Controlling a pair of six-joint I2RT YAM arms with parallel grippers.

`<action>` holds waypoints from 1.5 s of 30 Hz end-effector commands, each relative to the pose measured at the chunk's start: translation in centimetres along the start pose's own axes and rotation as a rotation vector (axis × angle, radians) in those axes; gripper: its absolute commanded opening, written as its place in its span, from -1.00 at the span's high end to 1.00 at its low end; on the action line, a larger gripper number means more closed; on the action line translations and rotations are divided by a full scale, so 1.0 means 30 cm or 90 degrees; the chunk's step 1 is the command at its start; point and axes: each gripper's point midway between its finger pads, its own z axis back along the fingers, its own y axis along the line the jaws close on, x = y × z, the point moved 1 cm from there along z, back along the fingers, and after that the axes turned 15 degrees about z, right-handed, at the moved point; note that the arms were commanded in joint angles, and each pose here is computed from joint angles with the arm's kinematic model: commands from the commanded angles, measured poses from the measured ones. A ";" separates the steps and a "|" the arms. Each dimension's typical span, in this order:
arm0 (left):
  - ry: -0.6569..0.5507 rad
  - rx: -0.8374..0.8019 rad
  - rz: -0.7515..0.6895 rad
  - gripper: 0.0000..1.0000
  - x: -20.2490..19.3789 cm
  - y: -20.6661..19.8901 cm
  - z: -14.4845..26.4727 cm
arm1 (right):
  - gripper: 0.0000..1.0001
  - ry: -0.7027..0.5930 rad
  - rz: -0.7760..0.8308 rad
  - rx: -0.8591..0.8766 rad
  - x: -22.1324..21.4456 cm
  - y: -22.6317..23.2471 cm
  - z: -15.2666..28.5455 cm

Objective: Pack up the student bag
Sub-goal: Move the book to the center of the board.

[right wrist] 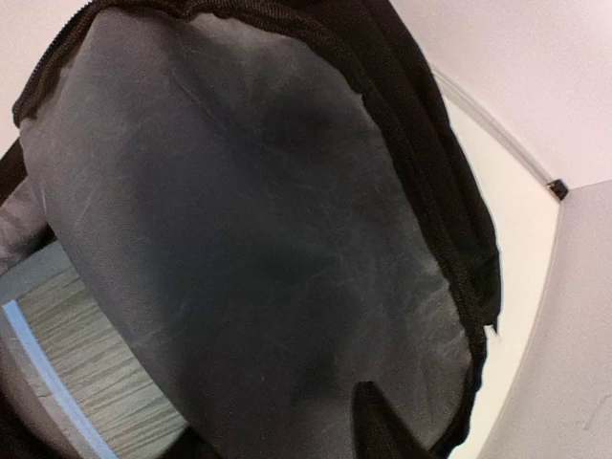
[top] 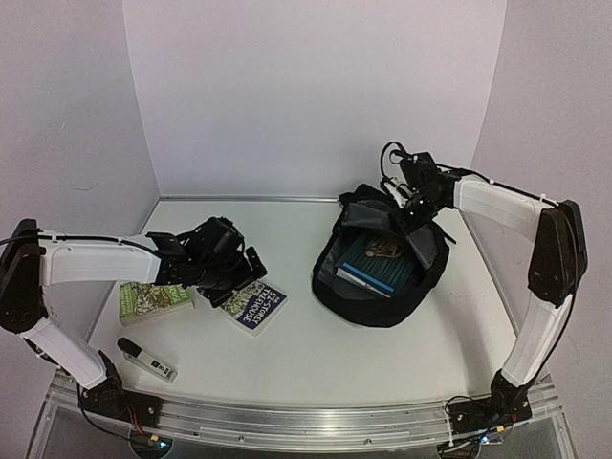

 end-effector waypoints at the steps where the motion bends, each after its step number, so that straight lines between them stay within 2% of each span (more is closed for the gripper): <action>1: -0.051 0.040 0.057 -0.99 0.046 0.120 0.083 | -0.40 -0.064 -0.010 0.087 0.066 0.060 0.110; 3: -0.074 0.056 0.080 -0.99 0.066 0.170 0.098 | -0.62 -0.079 -0.011 0.110 0.084 0.085 0.137; 7: -0.086 0.084 0.132 -0.99 0.099 0.275 0.094 | -0.85 -0.115 -0.006 0.167 0.132 0.163 0.202; 11: -0.111 0.075 0.173 -0.99 0.141 0.335 0.096 | -0.94 -0.144 0.007 0.212 0.179 0.251 0.256; 15: -0.174 0.080 0.187 -0.99 0.236 0.353 0.143 | -0.97 -0.149 0.029 0.238 0.199 0.324 0.270; 19: -0.178 0.068 0.204 -0.99 0.299 0.351 0.149 | -0.97 -0.135 0.040 0.245 0.194 0.359 0.249; 24: -0.152 0.067 0.199 -0.99 0.290 0.342 0.101 | -0.97 -0.138 0.047 0.270 0.200 0.400 0.254; 33: -0.202 0.105 0.256 -0.99 0.358 0.451 0.131 | -0.97 -0.126 0.064 0.310 0.182 0.477 0.237; 40: -0.271 0.138 0.312 -0.99 0.457 0.523 0.211 | -0.94 -0.096 0.063 0.269 0.172 0.456 0.182; 45: -0.319 0.191 0.351 -0.99 0.514 0.605 0.271 | -0.91 -0.106 0.059 0.299 0.184 0.481 0.194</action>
